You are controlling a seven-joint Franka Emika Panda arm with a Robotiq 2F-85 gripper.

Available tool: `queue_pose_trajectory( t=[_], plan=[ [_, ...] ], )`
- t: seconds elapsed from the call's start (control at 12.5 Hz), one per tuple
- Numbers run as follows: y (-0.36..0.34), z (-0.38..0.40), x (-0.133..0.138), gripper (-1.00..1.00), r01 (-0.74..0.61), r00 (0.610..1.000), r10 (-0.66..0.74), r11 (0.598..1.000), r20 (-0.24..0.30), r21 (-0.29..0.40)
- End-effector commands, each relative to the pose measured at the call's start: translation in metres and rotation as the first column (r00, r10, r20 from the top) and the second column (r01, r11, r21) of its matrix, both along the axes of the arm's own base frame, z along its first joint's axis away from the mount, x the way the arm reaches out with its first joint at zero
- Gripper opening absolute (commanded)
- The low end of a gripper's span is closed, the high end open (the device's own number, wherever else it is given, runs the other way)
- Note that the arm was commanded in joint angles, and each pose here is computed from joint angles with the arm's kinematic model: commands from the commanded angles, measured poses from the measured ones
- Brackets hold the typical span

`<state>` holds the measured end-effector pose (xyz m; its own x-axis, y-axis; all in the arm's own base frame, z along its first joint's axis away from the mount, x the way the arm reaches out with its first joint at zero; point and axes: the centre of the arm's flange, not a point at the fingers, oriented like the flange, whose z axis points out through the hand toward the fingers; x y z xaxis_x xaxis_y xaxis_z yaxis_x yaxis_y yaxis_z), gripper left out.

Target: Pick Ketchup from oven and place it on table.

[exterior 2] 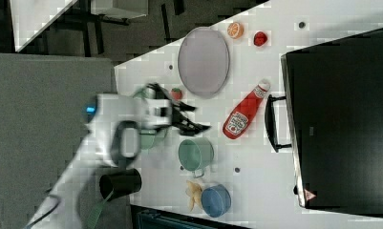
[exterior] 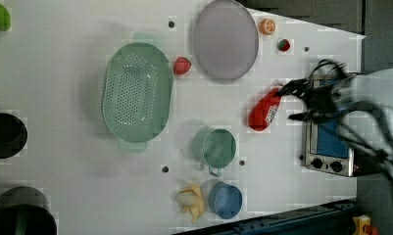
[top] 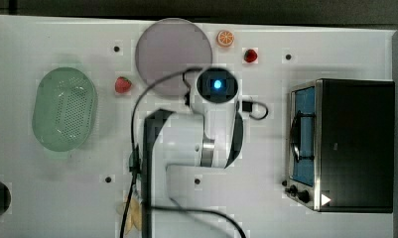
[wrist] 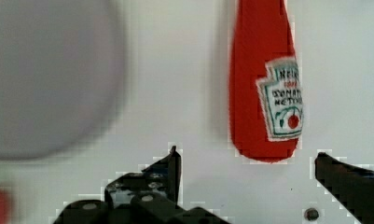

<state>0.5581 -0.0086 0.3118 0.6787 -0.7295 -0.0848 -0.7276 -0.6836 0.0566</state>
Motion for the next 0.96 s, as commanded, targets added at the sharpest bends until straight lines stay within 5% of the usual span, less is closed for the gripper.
queue_pose_trajectory(
  t=[0.08,0.32,0.96],
  plan=[
    [-0.005,0.146,0.025,1.0,0.017,0.984,-0.022,0.999,0.178,0.031],
    [-0.002,0.209,0.032,1.0,0.001,0.981,-0.007,1.0,0.196,0.03],
    [-0.011,0.285,0.01,1.0,0.006,0.999,-0.007,0.999,0.039,0.038]
  ],
)
